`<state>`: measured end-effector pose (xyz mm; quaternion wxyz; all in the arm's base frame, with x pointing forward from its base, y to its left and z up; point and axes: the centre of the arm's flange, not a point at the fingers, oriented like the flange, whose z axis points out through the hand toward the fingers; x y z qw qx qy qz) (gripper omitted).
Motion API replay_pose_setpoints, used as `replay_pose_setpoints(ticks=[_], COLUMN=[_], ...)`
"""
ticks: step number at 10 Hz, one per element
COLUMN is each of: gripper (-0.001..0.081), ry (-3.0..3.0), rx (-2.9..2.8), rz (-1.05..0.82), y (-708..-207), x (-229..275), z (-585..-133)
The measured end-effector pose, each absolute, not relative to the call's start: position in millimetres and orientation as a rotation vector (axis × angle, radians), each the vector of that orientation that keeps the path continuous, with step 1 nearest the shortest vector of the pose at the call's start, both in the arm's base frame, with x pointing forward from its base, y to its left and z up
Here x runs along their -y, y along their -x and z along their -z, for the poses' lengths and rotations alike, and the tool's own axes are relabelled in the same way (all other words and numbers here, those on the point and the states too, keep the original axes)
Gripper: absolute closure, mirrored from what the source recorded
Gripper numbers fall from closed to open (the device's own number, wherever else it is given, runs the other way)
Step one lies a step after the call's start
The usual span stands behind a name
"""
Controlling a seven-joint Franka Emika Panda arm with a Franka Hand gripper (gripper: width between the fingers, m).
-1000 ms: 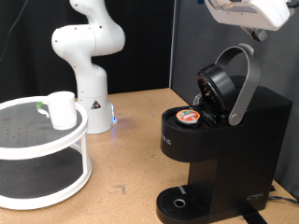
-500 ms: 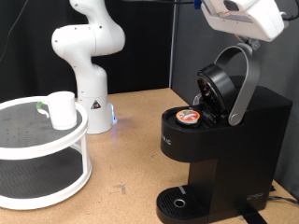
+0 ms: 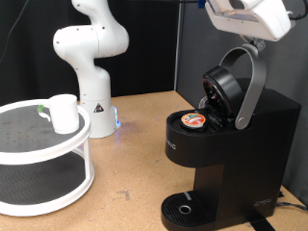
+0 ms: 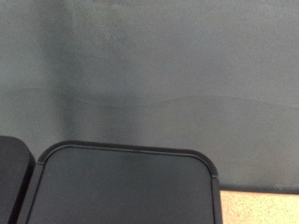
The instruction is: Make a cup of coffee with the keurig machine
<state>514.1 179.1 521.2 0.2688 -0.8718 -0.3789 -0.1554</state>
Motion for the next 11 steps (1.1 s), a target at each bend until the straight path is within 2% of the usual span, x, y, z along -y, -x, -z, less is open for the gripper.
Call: replay_pose_setpoints(ticks=[11], gripper=[0.0806], ry=[2.382], rx=[1.012], rz=[0.387], y=[-515.7], x=[-104.0], z=[-527.6])
